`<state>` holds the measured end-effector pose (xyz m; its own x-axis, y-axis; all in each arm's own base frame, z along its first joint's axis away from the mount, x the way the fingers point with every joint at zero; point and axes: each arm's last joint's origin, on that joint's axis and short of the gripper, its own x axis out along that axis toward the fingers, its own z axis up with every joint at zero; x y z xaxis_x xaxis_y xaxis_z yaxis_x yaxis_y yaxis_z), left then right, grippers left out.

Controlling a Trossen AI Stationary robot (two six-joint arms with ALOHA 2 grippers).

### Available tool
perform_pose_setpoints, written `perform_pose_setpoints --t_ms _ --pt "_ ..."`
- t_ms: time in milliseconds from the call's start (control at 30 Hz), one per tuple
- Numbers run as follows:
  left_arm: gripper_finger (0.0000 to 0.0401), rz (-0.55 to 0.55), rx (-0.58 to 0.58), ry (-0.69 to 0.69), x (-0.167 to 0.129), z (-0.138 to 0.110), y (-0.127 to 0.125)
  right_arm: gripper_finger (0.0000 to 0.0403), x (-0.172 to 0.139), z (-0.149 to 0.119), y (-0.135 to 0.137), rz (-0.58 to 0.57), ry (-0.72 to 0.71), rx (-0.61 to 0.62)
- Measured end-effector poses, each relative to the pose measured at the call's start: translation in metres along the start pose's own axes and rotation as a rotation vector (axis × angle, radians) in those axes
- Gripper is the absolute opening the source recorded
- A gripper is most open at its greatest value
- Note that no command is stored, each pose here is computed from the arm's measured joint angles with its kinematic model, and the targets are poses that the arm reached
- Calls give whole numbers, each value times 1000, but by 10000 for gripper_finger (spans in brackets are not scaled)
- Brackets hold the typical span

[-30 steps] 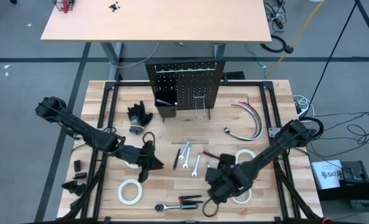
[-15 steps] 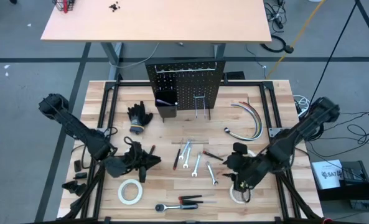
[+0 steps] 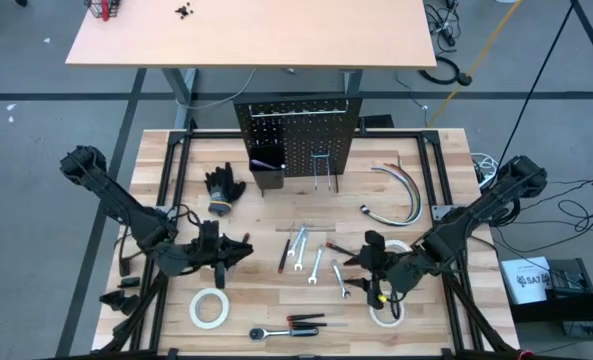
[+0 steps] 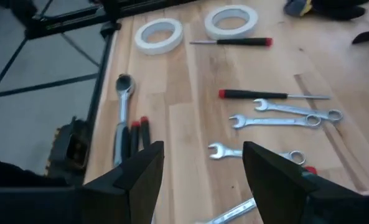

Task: Hang tools onto peg board
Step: Put the nut driver into the black bin on the peg board

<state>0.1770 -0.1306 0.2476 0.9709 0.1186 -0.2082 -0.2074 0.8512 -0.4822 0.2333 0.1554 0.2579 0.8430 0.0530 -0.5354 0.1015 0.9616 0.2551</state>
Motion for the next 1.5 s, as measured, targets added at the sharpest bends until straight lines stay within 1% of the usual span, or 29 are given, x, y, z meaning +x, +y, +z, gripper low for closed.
perform_pose_setpoints --t_ms 67,167,233,300,367,500,600,667,733,833,933,1100,1233,1300,1400,1500 --pt "59 -37 31 37 -4 1 0 212 7 5 0 12 -42 45" --pt "59 -74 75 121 -11 -2 2 212 19 16 2 67 -124 101" --pt "59 -90 109 171 -17 -5 3 212 29 22 4 122 -175 115" --pt "59 -100 137 202 -23 -7 5 212 40 27 4 140 -213 138" --pt "59 -108 160 224 -29 -7 6 212 51 34 6 128 -222 166" --pt "59 -135 223 252 -41 -5 9 212 71 45 9 85 -191 224" --pt "59 -140 300 271 -45 -6 12 212 85 54 14 50 -160 220" --pt "59 -127 334 293 -46 -9 14 212 93 61 18 17 -156 220" --pt "59 -118 345 304 -46 -10 15 212 101 66 22 -5 -140 232" --pt "59 -106 361 306 -44 -12 15 212 106 70 25 -48 -74 224" --pt "59 -69 357 273 -40 -11 16 212 105 68 24 -102 -2 219" --pt "59 1 360 235 -35 -9 20 212 103 53 12 -227 146 191" --pt "59 31 289 188 -30 -5 20 212 96 39 -4 -365 315 111" --pt "59 61 265 154 -28 -2 21 212 94 35 -11 -409 375 61" --pt "59 112 241 92 -25 2 23 212 94 35 -18 -419 422 -3" --pt "59 147 191 25 -20 9 24 212 98 32 -26 -341 505 -73"
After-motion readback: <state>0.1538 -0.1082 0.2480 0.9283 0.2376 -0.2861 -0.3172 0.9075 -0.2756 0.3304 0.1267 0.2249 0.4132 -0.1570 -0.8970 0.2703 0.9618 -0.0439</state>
